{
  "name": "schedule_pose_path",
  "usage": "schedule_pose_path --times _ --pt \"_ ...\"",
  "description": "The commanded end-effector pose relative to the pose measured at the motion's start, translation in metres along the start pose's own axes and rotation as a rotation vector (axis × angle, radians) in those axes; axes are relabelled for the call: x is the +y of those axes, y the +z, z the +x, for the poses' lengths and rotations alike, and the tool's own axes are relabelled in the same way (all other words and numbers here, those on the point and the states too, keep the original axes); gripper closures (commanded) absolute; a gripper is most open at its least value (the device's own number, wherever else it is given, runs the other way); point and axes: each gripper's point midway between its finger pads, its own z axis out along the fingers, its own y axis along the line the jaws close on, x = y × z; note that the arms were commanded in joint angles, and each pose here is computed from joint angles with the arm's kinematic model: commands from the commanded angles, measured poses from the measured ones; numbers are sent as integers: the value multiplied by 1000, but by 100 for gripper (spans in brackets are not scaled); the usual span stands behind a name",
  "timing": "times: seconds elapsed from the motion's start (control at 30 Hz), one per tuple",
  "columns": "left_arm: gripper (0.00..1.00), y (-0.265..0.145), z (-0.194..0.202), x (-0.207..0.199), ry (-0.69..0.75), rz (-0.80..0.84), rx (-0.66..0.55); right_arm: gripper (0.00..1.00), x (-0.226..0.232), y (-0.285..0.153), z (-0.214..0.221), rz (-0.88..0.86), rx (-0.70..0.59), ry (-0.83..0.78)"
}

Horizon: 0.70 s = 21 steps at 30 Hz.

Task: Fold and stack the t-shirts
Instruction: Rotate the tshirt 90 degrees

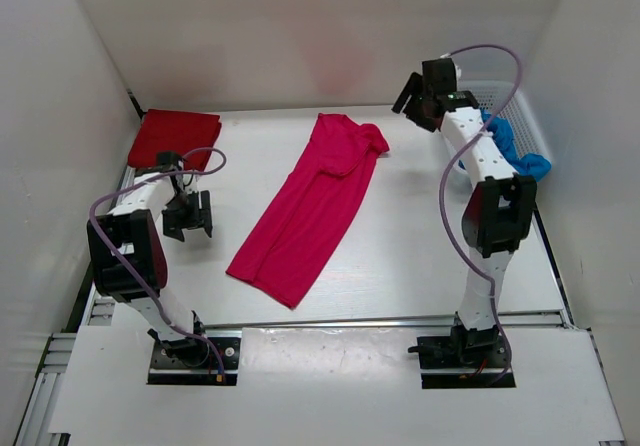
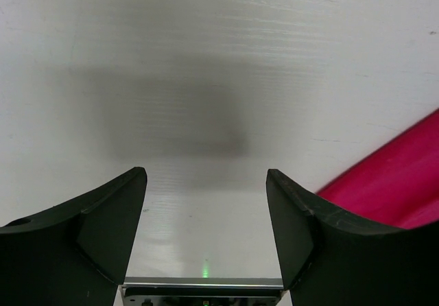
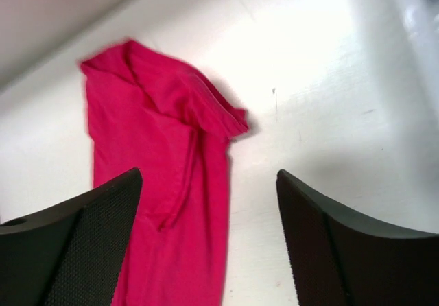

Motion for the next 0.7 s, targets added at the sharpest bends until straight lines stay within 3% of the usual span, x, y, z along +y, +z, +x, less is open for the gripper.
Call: schedule_pose_path --times 0.0,0.03,0.1,0.13,0.23,0.4,0.67 --pt "18 -14 -3 -9 16 31 -58 26 -18 -1 0 59 0 -50" --pt "18 -14 -3 -9 16 31 -58 49 -10 2 9 18 46 -29" --pt "18 -17 -4 -9 17 31 -67 66 -7 21 29 -7 122 5" --pt "18 -17 -4 -9 17 31 -67 80 -4 27 39 -21 160 48" --pt "18 -12 0 -10 24 22 -47 96 7 51 71 -72 275 104" --pt "18 -4 4 -6 23 2 -15 99 19 87 93 -83 321 166" --pt "18 4 5 -4 22 -8 16 100 2 121 72 29 185 176"
